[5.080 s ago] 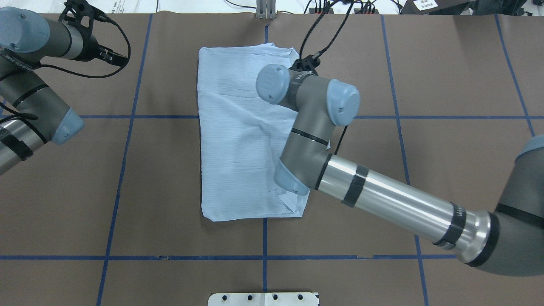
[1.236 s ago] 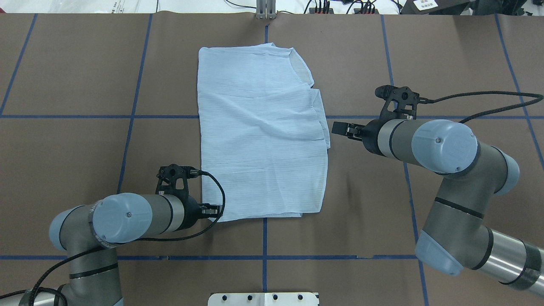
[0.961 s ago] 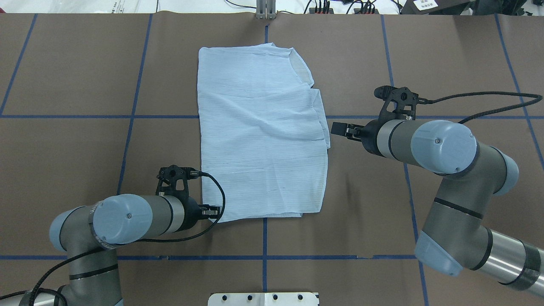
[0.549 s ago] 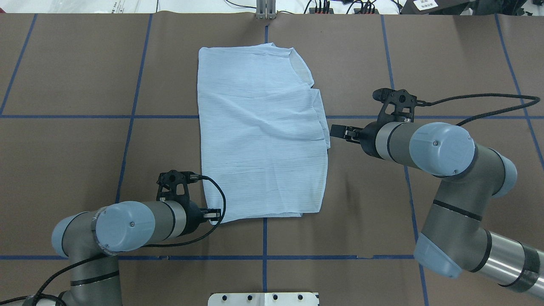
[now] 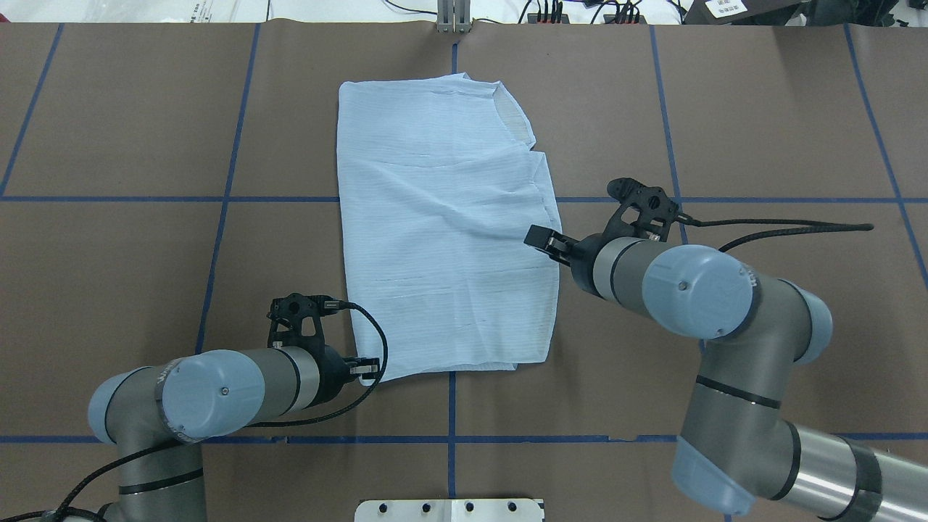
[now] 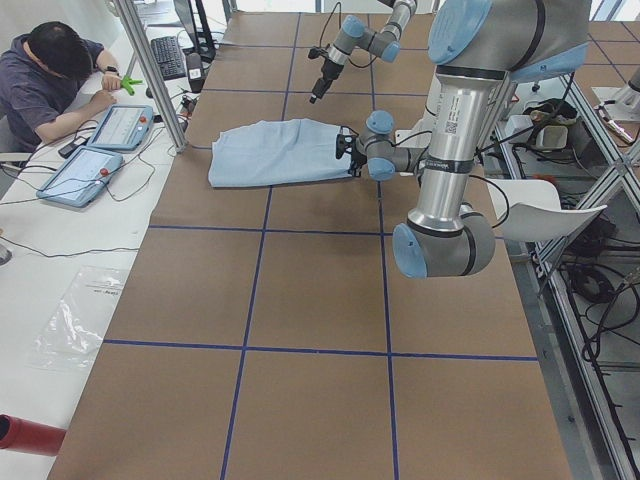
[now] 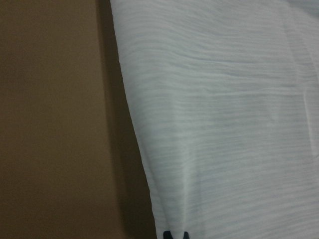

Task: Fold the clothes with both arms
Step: 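Position both grippers at the shirt's near corners and grasp them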

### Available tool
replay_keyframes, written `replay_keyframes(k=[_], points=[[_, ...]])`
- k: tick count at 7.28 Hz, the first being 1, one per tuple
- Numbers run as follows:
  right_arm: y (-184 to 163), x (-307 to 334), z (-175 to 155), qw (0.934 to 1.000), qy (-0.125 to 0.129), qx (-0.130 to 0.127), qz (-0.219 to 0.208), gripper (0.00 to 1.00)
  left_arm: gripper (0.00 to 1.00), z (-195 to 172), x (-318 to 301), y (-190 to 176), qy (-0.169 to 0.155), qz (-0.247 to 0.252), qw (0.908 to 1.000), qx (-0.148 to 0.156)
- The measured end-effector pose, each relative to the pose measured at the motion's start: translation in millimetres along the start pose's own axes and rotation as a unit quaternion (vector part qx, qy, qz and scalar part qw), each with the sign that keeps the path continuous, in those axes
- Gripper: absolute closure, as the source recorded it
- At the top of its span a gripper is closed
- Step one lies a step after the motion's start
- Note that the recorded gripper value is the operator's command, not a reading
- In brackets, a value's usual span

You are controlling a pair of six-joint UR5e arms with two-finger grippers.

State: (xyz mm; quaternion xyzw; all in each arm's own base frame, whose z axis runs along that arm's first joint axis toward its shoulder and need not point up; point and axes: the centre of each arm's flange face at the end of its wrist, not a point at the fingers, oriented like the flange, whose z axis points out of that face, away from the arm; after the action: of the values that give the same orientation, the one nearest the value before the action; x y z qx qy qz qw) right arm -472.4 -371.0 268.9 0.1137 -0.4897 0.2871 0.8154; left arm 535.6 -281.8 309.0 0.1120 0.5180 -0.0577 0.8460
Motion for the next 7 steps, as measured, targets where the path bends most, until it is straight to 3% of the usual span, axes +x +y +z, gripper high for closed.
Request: replay_keyframes(k=[3,5,7], points=[[73,-23,6,0.9933,0.066,-0.008,0.094,0.09,1.00,-1,0,0,0.001,0.000,1.0000,0.000],[104,-24,11,0.9875,0.109,-0.006,0.114,0.07,1.00,-3,2,0,0.003,0.000,1.0000,0.001],[128,-23,24,0.9830,0.135,-0.003,0.124,0.07,1.00,-5,3,-1,0.005,0.000,1.0000,0.001]])
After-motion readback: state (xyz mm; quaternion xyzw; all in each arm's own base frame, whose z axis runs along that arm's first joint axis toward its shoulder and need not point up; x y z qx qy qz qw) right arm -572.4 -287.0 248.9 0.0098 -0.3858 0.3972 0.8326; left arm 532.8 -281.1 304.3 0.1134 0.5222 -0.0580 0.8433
